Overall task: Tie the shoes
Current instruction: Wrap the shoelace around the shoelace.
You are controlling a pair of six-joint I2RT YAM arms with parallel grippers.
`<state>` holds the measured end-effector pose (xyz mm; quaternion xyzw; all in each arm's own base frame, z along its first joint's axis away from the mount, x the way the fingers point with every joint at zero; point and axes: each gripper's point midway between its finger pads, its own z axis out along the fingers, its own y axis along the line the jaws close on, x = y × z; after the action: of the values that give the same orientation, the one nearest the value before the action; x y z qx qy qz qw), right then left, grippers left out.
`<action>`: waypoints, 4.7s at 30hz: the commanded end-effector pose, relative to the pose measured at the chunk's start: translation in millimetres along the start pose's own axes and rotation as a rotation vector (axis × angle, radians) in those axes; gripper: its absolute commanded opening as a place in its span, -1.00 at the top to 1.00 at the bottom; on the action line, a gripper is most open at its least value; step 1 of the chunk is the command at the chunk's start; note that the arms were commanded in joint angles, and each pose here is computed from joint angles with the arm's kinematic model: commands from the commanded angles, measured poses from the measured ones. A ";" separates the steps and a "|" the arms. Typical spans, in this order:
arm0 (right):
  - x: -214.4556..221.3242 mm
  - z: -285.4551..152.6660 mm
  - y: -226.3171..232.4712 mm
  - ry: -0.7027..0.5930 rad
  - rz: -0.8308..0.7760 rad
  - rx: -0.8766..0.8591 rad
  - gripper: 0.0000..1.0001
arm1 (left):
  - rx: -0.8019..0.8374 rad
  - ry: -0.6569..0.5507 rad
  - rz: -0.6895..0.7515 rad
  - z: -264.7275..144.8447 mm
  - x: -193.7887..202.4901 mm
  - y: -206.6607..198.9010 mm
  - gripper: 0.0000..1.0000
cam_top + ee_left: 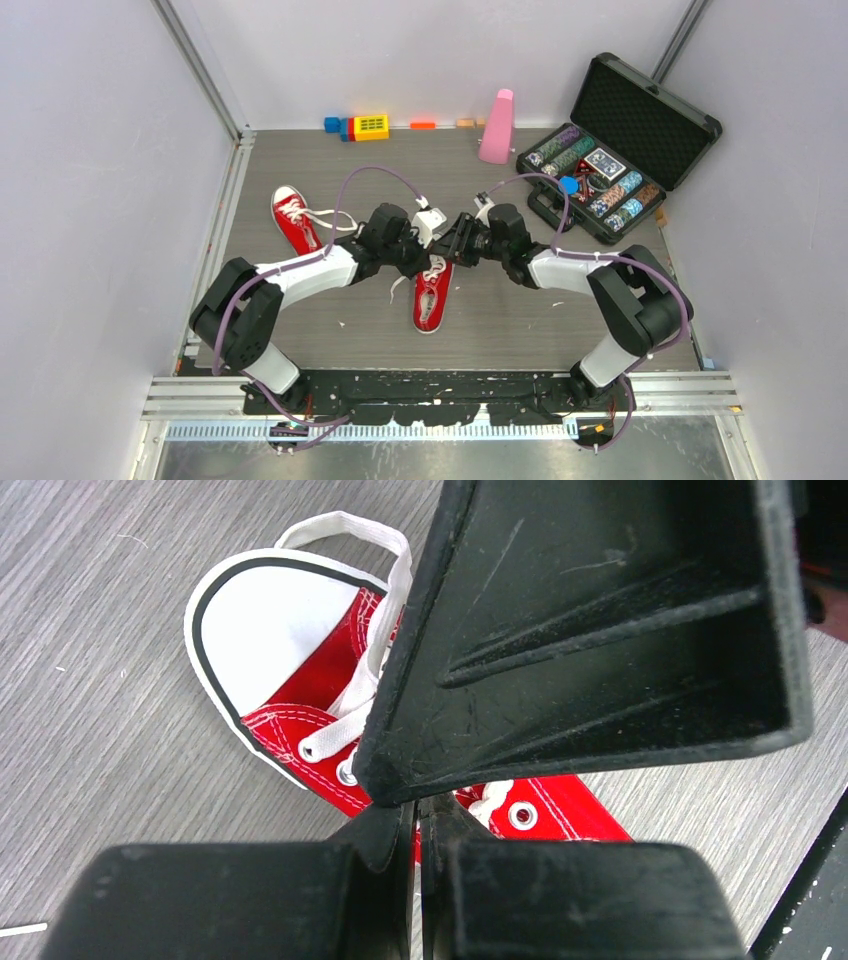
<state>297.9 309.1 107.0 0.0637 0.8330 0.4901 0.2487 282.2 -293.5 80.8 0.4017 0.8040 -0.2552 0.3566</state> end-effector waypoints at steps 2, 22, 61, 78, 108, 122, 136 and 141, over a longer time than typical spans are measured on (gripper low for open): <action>5.3 5.2 6.8 0.007 -0.011 -0.029 0.13 | 0.015 -0.124 0.026 -5.3 -41.0 -4.6 1.00; 13.2 6.9 1.5 0.011 0.006 -0.004 0.46 | -0.018 -0.151 0.004 -8.6 -46.7 -0.5 1.00; 7.4 7.8 9.4 0.027 -0.025 0.008 1.00 | 0.170 -0.132 -0.116 -15.5 -7.5 2.5 0.11; 4.8 6.8 9.9 0.018 -0.036 0.014 0.40 | 0.261 -0.172 -0.106 -20.9 -17.2 -11.0 1.00; 4.3 2.5 12.5 0.013 -0.052 0.013 0.24 | 0.186 -0.150 -0.167 -14.0 -15.7 6.2 1.00; 4.2 2.8 13.1 0.026 -0.066 0.023 0.12 | 0.198 -0.159 -0.171 -14.7 -20.4 4.6 1.00; -1.3 1.8 21.5 0.006 -0.075 0.001 0.11 | 0.184 -0.154 -0.241 -12.2 -17.5 5.6 1.00; -2.7 2.3 21.7 0.004 -0.076 0.001 0.09 | 0.185 -0.151 -0.246 -11.0 -18.0 6.0 1.00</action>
<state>286.9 311.7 90.1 0.0526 0.8608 0.4526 0.2268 277.0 -284.6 84.7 0.3116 0.8043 -0.3942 0.3171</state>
